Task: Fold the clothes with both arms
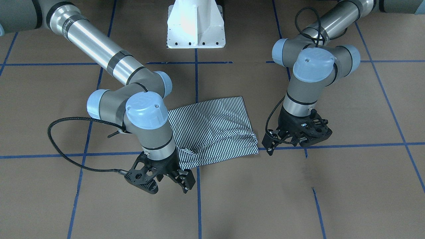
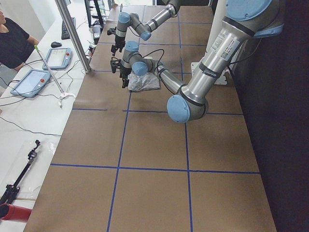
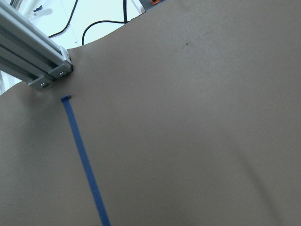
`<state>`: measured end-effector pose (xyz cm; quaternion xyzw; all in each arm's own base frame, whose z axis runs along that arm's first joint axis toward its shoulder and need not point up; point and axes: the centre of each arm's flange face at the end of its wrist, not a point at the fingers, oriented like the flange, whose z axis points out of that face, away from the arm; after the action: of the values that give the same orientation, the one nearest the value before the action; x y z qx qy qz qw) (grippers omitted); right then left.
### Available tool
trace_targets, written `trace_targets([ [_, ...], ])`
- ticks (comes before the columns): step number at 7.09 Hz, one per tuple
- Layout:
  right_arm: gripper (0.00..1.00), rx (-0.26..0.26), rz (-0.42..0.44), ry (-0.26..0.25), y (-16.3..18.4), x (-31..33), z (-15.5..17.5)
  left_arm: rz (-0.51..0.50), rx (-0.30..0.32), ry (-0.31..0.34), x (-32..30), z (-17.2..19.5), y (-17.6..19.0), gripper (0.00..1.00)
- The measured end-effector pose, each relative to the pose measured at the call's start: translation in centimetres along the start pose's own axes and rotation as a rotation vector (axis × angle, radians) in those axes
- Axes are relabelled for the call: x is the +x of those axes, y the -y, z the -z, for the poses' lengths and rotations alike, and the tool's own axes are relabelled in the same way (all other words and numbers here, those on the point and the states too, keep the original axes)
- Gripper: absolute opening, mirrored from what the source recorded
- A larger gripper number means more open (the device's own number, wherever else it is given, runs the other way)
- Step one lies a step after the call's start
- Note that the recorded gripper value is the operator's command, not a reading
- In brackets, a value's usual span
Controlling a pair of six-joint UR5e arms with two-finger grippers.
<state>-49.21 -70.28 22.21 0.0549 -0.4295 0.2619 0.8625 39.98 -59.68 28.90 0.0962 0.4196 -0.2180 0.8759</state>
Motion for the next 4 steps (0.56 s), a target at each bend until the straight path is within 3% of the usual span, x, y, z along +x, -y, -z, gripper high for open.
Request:
trace_targets([
  [2,1.0,-0.04,0.17,-0.109,7.7,6.1,5.0,-0.093,-0.002,-0.026,-1.9,2.8,3.7,1.0],
  [4,1.0,-0.108,0.367,-0.172,16.8,21.9,10.1,-0.275,0.036,0.001,-10.7,7.2,11.7,1.0],
])
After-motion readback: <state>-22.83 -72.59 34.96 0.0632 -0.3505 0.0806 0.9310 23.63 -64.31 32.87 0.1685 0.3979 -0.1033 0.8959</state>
